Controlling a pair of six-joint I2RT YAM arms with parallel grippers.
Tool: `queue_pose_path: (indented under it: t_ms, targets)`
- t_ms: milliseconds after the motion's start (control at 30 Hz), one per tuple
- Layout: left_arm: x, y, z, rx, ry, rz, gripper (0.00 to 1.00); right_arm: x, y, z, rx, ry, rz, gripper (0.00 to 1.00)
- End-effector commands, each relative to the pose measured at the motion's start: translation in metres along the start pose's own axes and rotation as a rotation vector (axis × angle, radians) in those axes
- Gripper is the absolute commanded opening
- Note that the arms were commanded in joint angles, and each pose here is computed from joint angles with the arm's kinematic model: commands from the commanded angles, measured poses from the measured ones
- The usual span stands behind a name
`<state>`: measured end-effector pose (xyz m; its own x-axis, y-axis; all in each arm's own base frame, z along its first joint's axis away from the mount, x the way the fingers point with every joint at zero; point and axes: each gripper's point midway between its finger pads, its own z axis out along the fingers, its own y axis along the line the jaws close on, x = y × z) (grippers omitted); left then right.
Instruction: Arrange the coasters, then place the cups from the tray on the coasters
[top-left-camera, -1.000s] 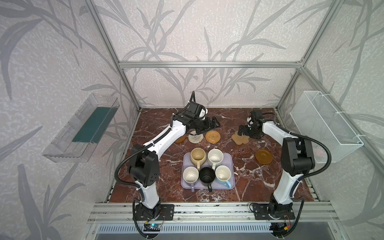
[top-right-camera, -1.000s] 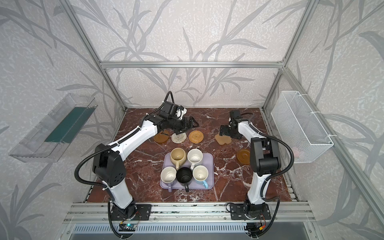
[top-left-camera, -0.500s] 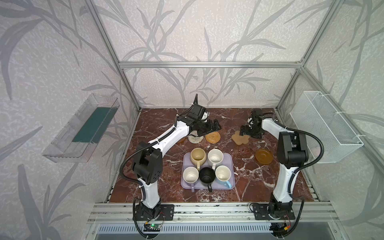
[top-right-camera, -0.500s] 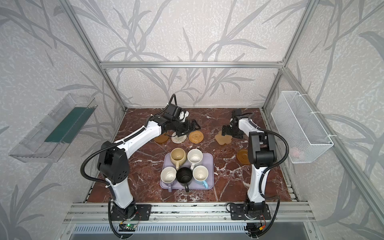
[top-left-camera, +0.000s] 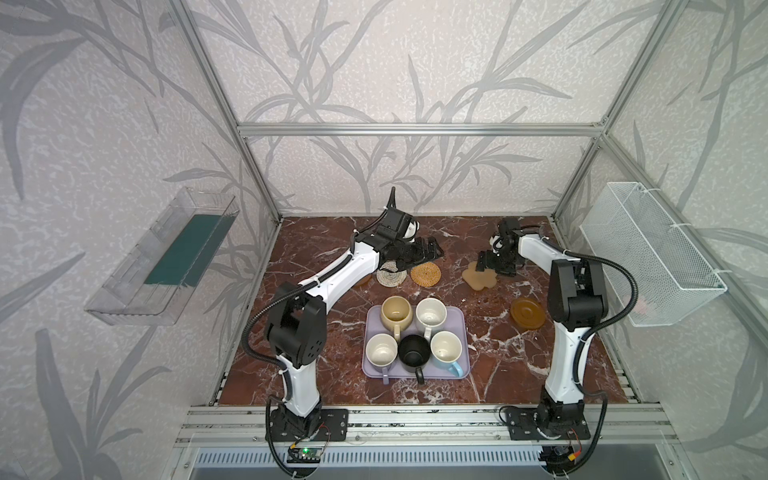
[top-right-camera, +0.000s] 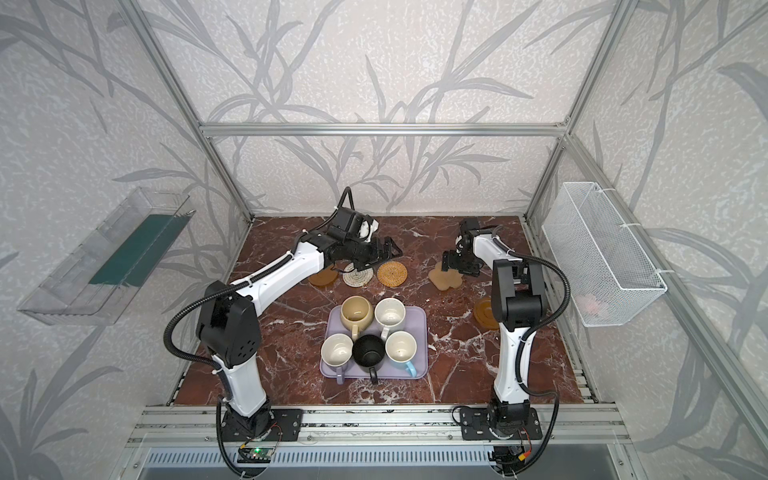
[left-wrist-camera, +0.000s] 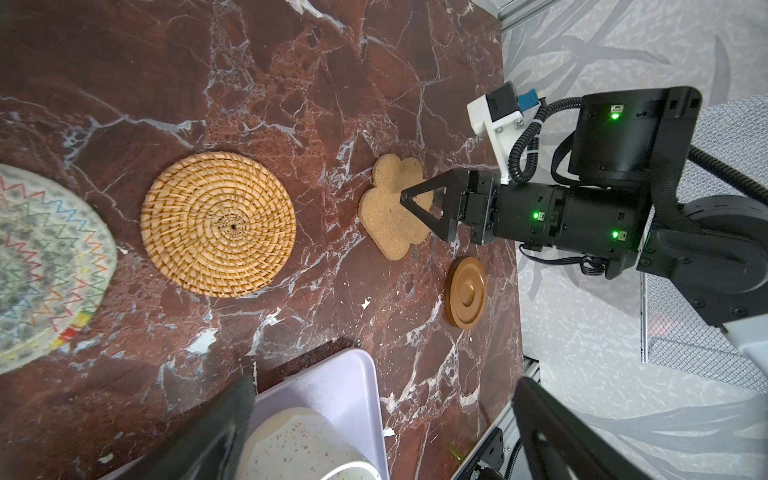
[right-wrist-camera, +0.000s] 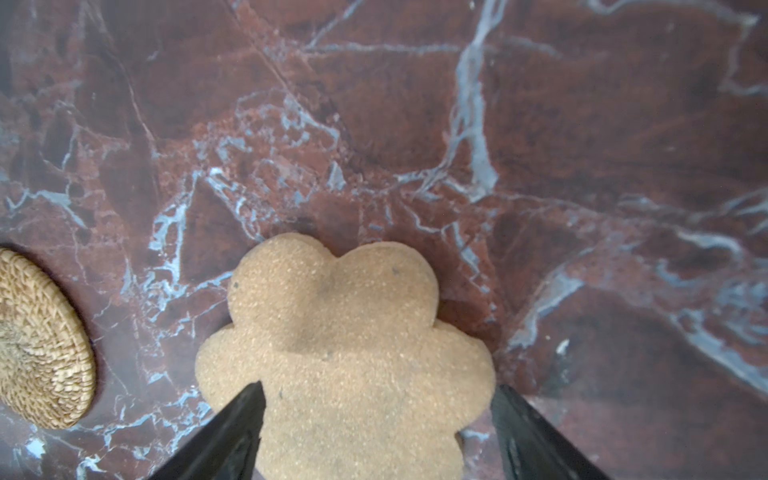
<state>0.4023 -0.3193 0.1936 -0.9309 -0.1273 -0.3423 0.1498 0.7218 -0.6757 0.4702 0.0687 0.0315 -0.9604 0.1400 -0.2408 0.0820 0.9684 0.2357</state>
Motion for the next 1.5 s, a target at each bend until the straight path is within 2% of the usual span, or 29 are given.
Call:
queue_pose_path:
  t_ms: [0, 233, 433, 833, 1467]
  targets:
    - [0.003, 0.009, 0.007, -0.022, 0.002, -0.015, 0.99, 0.005, 0.006, 0.009, -0.01, 0.053, -0.026, 0.8]
    - [0.007, 0.016, 0.006, -0.049, 0.01, -0.009, 0.99, 0.004, 0.03, 0.02, -0.006, 0.089, -0.174, 0.8]
    - [0.009, 0.016, 0.008, -0.013, 0.022, -0.041, 0.99, 0.007, 0.042, 0.026, 0.074, 0.112, -0.305, 0.76]
    - [0.009, 0.024, 0.005, -0.038, 0.009, -0.039, 0.99, 0.007, 0.055, 0.035, 0.101, 0.104, -0.315, 0.72]
    - [0.009, 0.026, -0.001, -0.039, -0.003, -0.046, 0.99, -0.01, 0.08, 0.037, 0.088, 0.05, -0.328, 0.72]
